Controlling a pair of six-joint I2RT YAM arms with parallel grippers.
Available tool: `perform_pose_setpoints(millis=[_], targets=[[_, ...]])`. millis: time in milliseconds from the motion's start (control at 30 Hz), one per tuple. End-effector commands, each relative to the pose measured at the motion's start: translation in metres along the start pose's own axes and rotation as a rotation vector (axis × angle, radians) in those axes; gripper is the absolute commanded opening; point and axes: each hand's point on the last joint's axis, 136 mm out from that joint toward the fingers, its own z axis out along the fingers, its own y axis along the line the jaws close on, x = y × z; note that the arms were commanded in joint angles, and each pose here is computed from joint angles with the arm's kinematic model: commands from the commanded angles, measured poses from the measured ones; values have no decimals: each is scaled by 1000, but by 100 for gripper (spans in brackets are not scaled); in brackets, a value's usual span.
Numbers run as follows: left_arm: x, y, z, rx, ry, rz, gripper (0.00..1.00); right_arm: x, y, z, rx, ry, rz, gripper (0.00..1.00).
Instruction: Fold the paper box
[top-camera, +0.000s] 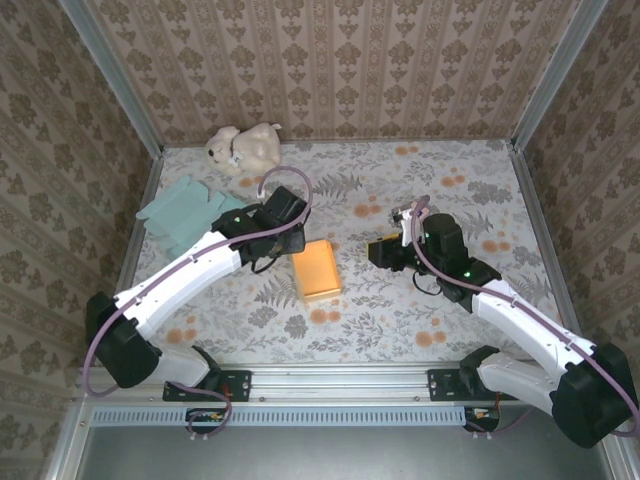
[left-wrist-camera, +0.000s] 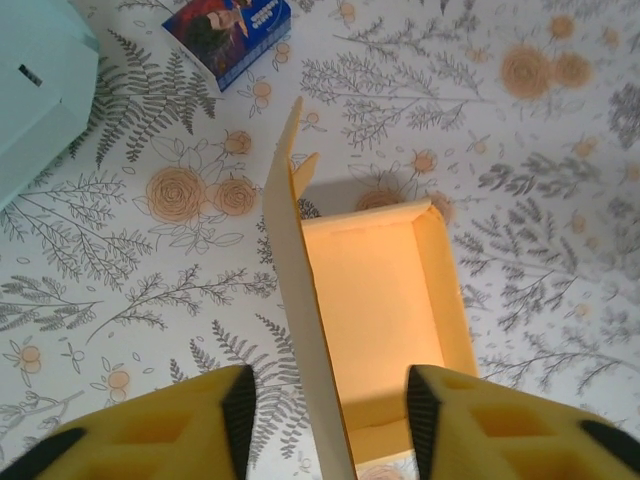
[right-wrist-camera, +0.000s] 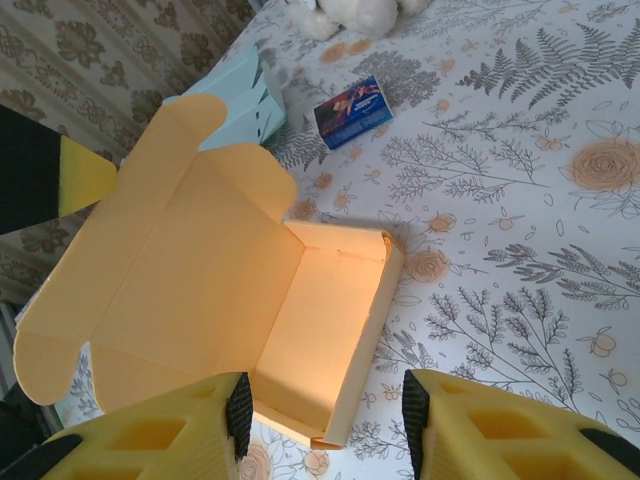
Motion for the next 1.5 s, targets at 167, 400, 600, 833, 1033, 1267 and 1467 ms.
perform_pose_setpoints(millis=[167, 400, 600, 833, 1033, 1267, 1467], targets=[[6, 17, 12, -112, 43, 102, 40, -10, 2, -2, 24, -12, -47, 47], [3, 19, 15, -138, 46, 197, 20, -10, 1, -2, 38, -13, -60, 47], [-28, 1, -4, -60, -24, 425, 0, -8, 14, 3, -58, -54, -128, 47], [-38, -45, -38, 200, -99, 962, 0, -15, 20, 21, -126, -105, -235, 48], [-33, -56, -55, 293, -439, 1408, 0, -24, 20, 29, -110, -140, -521, 46], [-29, -43, -64, 388, -529, 1572, 0, -19, 29, 41, -192, -137, -842, 43], [-9, -43, -52, 421, -619, 1661, 0, -13, 21, 50, -243, -102, -948, 43]])
